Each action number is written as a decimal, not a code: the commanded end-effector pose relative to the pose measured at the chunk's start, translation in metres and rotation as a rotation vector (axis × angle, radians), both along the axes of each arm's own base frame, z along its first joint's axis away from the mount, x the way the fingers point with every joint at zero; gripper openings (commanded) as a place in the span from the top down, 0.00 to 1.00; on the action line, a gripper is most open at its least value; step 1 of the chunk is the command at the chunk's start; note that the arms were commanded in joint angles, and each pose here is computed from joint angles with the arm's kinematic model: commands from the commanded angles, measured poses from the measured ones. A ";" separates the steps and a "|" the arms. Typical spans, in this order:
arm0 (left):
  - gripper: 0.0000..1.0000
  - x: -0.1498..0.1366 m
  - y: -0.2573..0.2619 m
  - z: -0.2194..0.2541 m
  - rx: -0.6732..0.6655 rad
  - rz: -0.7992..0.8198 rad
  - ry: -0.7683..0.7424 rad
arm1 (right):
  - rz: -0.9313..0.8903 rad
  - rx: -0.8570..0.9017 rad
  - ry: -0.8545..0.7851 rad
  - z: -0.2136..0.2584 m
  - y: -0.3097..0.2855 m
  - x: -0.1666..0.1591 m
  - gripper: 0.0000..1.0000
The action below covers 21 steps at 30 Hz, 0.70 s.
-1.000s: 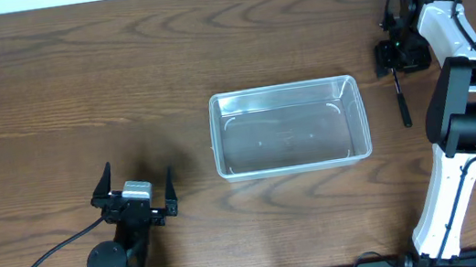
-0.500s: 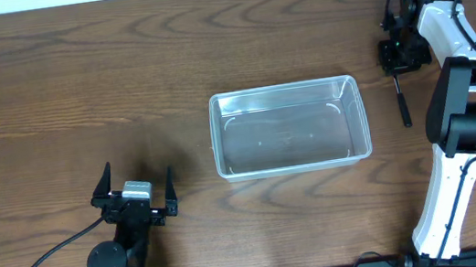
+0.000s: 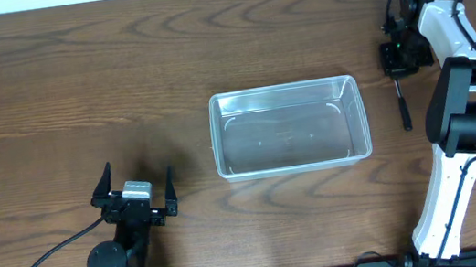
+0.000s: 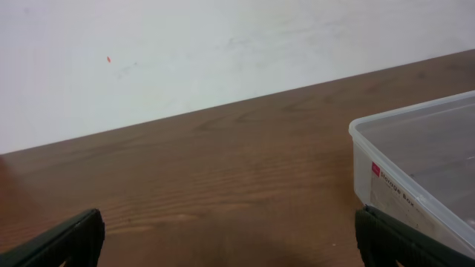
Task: Pack container
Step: 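Lift the hammer and carry it left over the clear container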
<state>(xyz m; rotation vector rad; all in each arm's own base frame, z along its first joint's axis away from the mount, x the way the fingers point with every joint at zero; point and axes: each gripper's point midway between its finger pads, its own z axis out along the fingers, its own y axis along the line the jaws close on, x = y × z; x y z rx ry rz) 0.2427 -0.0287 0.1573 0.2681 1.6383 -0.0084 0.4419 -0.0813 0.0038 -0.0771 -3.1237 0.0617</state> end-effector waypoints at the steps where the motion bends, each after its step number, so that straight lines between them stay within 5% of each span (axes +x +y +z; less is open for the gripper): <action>1: 0.02 0.000 0.000 -0.016 -0.005 0.001 0.047 | -0.008 -0.033 -0.109 0.044 -0.007 0.023 0.99; 9: 0.02 0.000 0.000 -0.016 -0.005 0.001 0.047 | 0.204 -0.088 -0.357 0.187 0.017 0.038 0.99; 15: 0.02 0.000 0.000 -0.016 -0.005 0.001 0.047 | 0.621 -0.074 -0.520 0.277 0.110 0.006 0.99; 21: 0.02 0.000 0.000 -0.016 -0.005 0.001 0.047 | 0.910 0.000 -0.515 0.288 0.204 -0.033 0.99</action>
